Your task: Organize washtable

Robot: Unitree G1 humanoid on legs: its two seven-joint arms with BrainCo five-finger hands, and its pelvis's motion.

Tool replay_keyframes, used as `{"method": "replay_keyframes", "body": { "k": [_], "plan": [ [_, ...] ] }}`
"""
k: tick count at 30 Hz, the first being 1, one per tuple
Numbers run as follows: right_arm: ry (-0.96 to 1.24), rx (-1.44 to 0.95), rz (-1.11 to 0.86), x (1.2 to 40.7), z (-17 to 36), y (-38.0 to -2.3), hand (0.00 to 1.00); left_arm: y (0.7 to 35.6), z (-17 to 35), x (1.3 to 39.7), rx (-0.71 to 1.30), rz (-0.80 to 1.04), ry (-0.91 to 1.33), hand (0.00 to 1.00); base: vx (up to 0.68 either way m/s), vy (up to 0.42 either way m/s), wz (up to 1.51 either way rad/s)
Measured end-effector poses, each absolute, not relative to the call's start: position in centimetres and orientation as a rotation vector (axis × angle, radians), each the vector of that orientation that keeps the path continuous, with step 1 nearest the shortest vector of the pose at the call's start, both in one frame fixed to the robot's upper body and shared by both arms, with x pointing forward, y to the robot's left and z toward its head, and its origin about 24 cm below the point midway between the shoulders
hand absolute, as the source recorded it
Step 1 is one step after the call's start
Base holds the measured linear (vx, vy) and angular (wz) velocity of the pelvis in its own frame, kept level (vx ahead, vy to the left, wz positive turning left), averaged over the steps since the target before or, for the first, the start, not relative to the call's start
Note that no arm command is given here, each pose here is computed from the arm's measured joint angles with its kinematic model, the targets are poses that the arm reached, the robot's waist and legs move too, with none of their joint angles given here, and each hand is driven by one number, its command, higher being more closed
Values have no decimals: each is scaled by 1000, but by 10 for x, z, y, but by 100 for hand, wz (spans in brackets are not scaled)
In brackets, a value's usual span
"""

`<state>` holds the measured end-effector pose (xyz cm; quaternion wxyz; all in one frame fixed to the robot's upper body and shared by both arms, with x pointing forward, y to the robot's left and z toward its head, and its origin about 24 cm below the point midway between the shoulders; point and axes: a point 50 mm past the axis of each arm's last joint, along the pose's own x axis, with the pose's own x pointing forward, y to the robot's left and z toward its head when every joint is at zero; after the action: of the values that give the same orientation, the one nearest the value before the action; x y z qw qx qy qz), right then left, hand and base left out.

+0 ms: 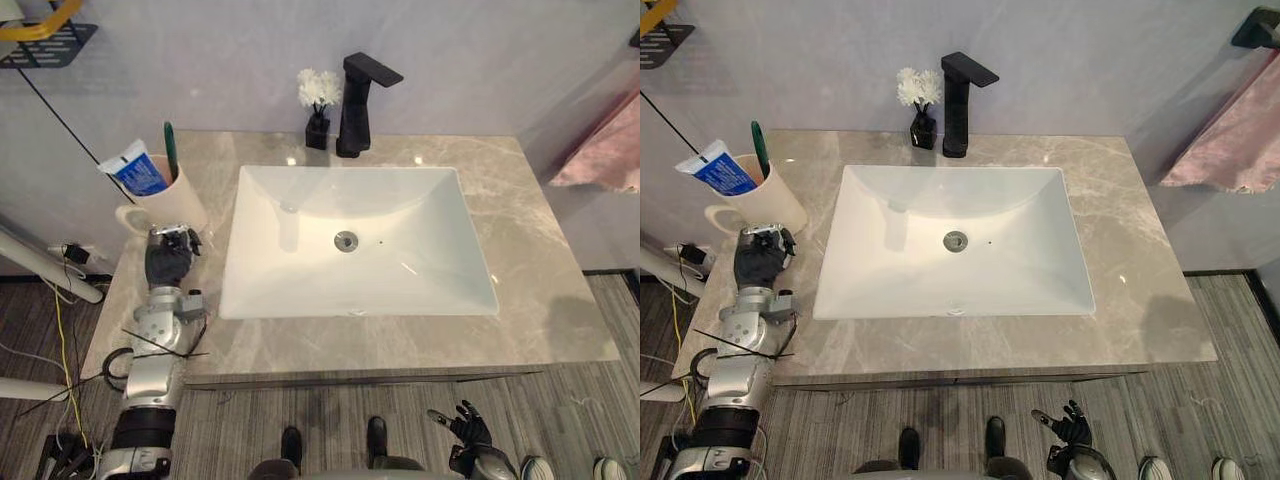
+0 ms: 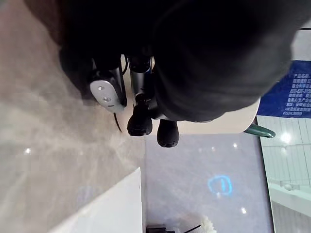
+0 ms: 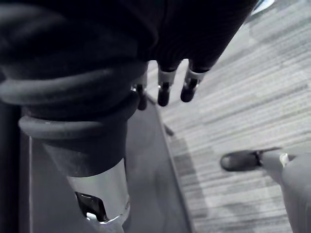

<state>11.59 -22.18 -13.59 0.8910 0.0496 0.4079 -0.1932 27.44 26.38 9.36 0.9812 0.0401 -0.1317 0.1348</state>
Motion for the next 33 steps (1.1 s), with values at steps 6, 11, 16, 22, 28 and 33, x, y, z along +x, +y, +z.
{"method": "replay_keyframes", "body": {
  "k": [6,11,16,22,28,33],
  "plan": [
    [845,103,-401,116,-136,-222,0,274,98,282,116,287,-252,100,-9,-7,-7],
    [846,104,-399,116,-136,-222,0,278,100,286,124,300,-245,100,-52,-8,-4],
    [845,105,-398,116,-136,-222,0,284,102,286,145,311,-239,100,-38,-14,0],
    [845,105,-398,116,-136,-222,0,282,105,287,143,307,-258,100,0,0,0],
    [847,106,-397,116,-136,-221,0,260,116,287,136,242,-307,100,-7,-7,5],
    [858,113,-377,113,-138,-219,0,234,150,270,99,154,-496,100,-28,-12,10]
  ]
}}
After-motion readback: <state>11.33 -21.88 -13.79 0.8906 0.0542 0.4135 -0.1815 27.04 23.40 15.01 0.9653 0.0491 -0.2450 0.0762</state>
